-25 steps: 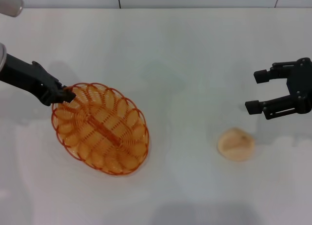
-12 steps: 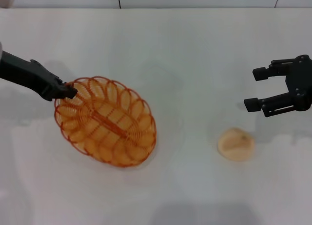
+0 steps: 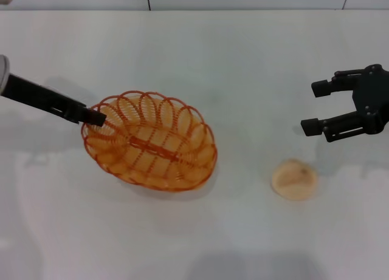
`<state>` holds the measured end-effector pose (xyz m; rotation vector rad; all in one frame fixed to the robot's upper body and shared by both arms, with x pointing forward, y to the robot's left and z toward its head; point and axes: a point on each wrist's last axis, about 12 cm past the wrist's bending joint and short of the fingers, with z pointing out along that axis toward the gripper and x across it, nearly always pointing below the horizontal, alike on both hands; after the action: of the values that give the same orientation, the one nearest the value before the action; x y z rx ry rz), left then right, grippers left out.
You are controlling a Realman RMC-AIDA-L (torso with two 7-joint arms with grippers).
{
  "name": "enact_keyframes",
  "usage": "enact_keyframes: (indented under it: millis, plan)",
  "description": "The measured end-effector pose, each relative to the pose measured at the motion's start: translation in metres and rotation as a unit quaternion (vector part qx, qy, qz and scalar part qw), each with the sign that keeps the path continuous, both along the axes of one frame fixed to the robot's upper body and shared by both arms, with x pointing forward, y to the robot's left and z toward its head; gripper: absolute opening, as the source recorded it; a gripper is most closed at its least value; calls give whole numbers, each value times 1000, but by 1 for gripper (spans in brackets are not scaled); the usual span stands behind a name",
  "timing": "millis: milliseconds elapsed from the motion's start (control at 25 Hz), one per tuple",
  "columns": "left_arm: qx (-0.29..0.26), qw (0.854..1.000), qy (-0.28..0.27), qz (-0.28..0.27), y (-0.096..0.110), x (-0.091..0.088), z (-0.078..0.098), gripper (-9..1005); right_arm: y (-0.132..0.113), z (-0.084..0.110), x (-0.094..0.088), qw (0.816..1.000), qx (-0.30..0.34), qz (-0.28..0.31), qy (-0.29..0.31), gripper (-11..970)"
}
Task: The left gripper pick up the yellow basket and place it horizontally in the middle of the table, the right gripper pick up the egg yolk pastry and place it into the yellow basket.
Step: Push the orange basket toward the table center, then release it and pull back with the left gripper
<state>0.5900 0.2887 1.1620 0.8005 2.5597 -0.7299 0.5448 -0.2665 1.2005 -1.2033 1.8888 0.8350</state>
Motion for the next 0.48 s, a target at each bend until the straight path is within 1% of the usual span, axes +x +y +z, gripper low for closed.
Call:
enact_keyframes:
  millis: [280, 360, 480]
  plan:
    - [-27, 998, 42, 44, -9, -2, -5, 76, 0, 0, 0, 1000, 0, 1, 3, 873]
    - [-33, 997, 51, 51, -13, -3, -9, 76, 0, 0, 0, 1000, 0, 1, 3, 873]
    - [-41, 995, 69, 59, -20, -5, -21, 76, 0, 0, 0, 1000, 0, 1, 3, 873]
